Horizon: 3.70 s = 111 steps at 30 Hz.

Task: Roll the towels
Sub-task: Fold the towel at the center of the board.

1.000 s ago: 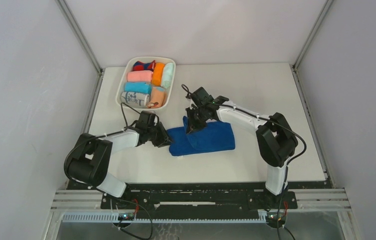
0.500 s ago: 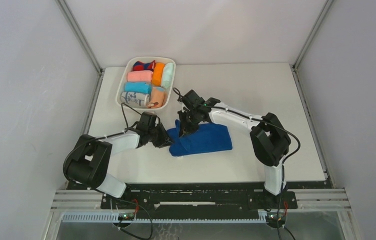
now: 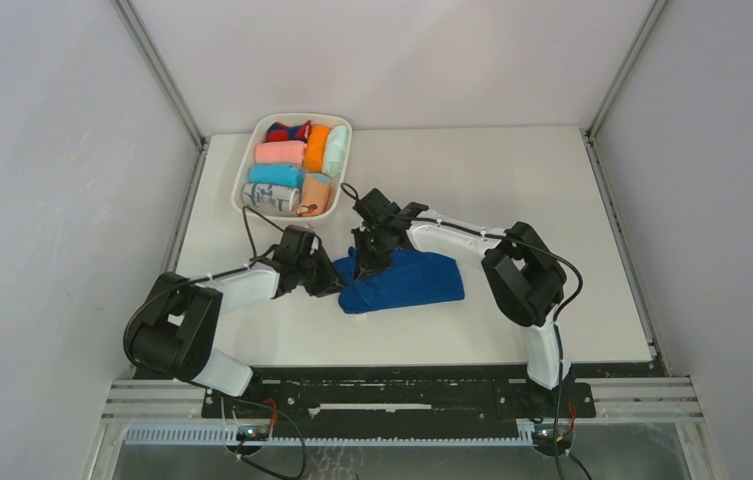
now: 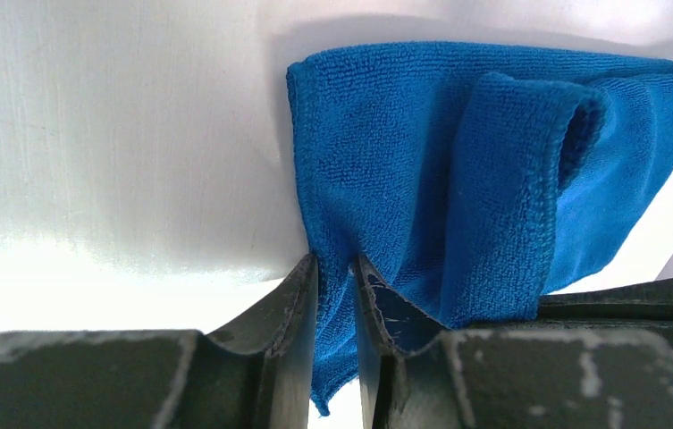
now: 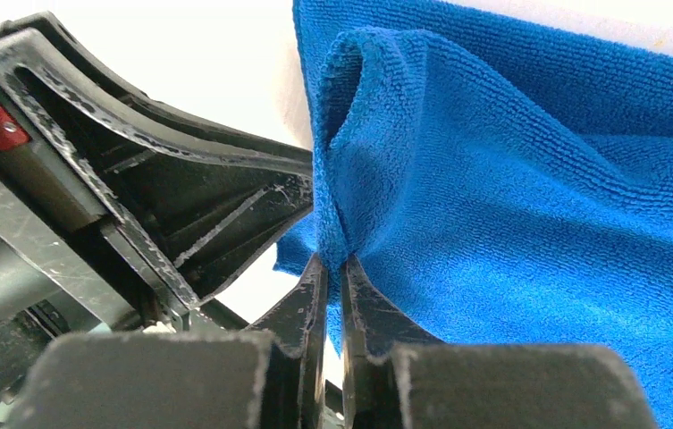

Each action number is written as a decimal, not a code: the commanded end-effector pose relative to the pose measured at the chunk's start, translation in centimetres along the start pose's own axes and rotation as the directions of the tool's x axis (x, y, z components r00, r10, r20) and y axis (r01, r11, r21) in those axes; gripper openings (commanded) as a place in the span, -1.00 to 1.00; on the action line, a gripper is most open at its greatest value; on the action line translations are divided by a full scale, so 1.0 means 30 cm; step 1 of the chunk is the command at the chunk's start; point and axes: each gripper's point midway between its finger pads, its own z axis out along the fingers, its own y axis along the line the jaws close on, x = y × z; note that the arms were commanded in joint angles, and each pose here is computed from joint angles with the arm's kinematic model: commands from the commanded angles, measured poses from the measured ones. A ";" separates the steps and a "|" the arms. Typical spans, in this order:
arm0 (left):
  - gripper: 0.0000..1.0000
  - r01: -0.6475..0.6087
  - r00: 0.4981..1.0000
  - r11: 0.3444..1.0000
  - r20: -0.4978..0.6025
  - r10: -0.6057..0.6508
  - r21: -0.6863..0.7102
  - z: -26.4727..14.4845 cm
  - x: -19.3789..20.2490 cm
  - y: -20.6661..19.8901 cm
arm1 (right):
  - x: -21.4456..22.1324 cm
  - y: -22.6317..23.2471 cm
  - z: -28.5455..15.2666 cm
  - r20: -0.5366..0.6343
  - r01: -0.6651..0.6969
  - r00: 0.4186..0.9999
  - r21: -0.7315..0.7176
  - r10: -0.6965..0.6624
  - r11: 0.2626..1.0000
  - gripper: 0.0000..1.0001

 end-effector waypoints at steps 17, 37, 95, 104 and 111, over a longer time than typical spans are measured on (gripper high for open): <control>-0.47 -0.004 1.000 0.996 0.012 0.005 -0.094 -0.017 0.036 0.072 | -0.053 0.126 0.025 0.034 -0.026 0.999 -0.136 0.031 0.990 -0.67; 0.03 -0.003 0.967 0.993 0.252 0.033 -0.119 -0.305 -0.081 0.055 | -0.044 -0.042 -0.295 0.230 0.041 0.973 -0.244 0.017 0.969 -0.09; 0.25 -0.034 0.959 0.974 0.283 -0.031 0.222 -0.333 -0.109 -0.161 | -0.091 -0.398 -0.407 0.325 -0.088 0.881 -0.601 0.344 0.795 0.03; 0.00 -0.064 0.978 0.978 0.207 0.021 0.201 -0.148 -0.216 -0.264 | -0.218 -0.455 -0.326 0.320 -0.137 0.860 -0.606 0.398 0.783 0.01; -0.19 0.099 0.982 0.994 0.157 -0.107 0.055 0.006 -0.221 -0.013 | -0.214 -0.639 -0.168 0.267 -0.299 0.815 -0.566 0.514 0.768 -0.01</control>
